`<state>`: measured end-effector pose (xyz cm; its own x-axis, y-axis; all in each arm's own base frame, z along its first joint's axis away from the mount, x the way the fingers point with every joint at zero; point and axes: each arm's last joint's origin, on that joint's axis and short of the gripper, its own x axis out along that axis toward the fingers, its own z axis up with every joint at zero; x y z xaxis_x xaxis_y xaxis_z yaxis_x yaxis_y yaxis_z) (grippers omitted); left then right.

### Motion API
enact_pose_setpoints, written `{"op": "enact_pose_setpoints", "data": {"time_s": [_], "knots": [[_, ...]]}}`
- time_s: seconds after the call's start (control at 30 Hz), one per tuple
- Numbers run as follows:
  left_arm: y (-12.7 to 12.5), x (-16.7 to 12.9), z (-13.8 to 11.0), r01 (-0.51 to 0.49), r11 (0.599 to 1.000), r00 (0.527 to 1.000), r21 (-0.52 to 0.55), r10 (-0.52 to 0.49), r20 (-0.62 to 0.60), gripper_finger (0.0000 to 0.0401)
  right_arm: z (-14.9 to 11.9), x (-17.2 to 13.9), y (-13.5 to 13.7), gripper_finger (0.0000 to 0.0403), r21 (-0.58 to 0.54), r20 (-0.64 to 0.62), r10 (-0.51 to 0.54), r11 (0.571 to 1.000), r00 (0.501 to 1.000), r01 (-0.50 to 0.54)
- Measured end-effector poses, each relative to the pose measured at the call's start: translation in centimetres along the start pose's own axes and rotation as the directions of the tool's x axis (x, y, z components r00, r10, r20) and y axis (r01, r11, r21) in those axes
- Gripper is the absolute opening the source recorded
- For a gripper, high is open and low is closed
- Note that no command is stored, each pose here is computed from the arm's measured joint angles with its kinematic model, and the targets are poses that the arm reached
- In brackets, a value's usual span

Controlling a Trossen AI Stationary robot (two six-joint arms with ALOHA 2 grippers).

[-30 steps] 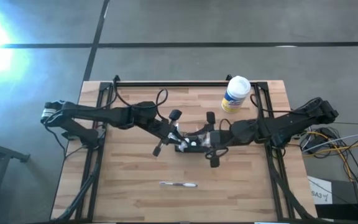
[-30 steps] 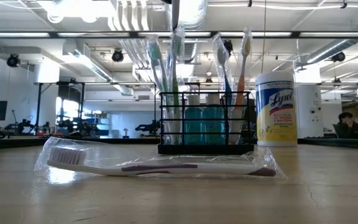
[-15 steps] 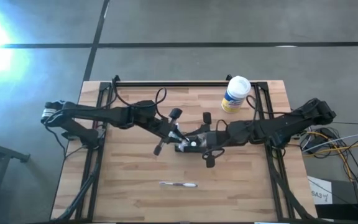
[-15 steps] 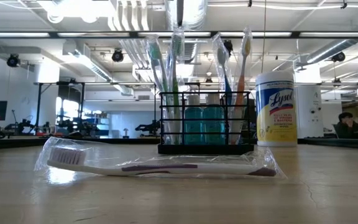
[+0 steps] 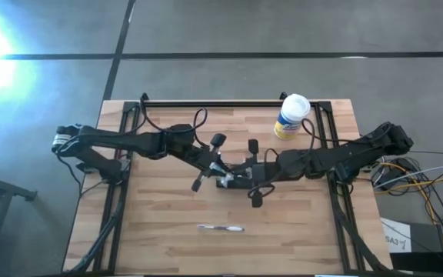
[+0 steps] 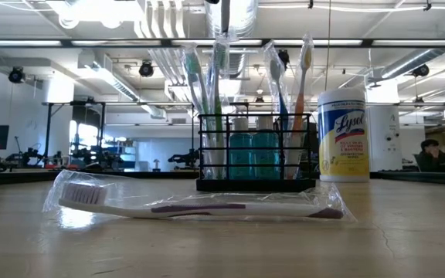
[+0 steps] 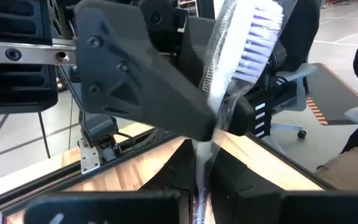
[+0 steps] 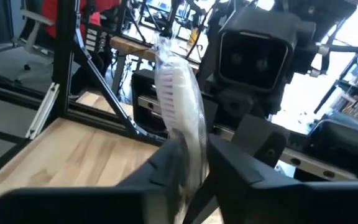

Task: Pick & Place toothbrushing station
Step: Put the top purple toothbrush into the black mesh organizer

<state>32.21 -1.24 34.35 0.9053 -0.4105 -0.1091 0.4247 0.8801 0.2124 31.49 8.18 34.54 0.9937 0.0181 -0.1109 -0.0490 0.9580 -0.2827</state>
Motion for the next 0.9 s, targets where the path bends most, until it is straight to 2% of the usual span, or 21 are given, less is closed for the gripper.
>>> {"op": "enact_pose_setpoints", "data": {"time_s": [0.13, 0.3, 0.5, 0.6, 0.73, 0.8, 0.9], "knots": [[0.0, 0.0, -0.1, 0.001, 1.0, 1.0, -0.006, -0.001, -0.002, 0.0028, 0.1, 0.0, 0.0, 0.002, -0.016, 0.01, 0.014, 1.0, 1.0, -0.014], [0.0, 0.0, 0.0, 0.004, 1.0, 1.0, -0.011, -0.004, 0.0, 0.0045, 0.1, -0.1, 0.0, 0.0015, -0.004, 0.011, 0.016, 1.0, 1.0, -0.016], [-0.4, -1.2, 0.9, 0.043, 0.999, 0.999, -0.025, -0.042, 0.021, 0.0091, 0.7, -1.2, -0.4, 0.0013, 0.0, 0.005, 0.027, 1.0, 1.0, -0.027], [-0.9, -2.9, 2.1, 0.057, 0.998, 0.998, -0.029, -0.056, 0.022, 0.0121, 1.0, -2.2, -0.8, 0.0013, 0.013, -0.016, 0.027, 1.0, 1.0, -0.027], [-2.3, -6.8, 3.7, 0.061, 0.996, 0.997, -0.063, -0.063, -0.035, 0.0146, 1.6, -4.0, -1.5, 0.0013, 0.025, -0.038, 0.005, 1.0, 0.999, -0.004], [-3.1, -9.0, 4.0, 0.051, 0.995, 0.996, -0.081, -0.057, -0.074, 0.0147, 1.9, -5.1, -2.0, 0.0013, 0.026, -0.031, -0.001, 1.0, 1.0, 0.002], [-4.5, -11.7, 3.2, -0.033, 0.996, 0.993, -0.087, 0.023, -0.118, 0.0128, 2.3, -6.9, -3.0, 0.0013, 0.044, 0.007, -0.033, 0.998, 0.999, 0.033]]}}
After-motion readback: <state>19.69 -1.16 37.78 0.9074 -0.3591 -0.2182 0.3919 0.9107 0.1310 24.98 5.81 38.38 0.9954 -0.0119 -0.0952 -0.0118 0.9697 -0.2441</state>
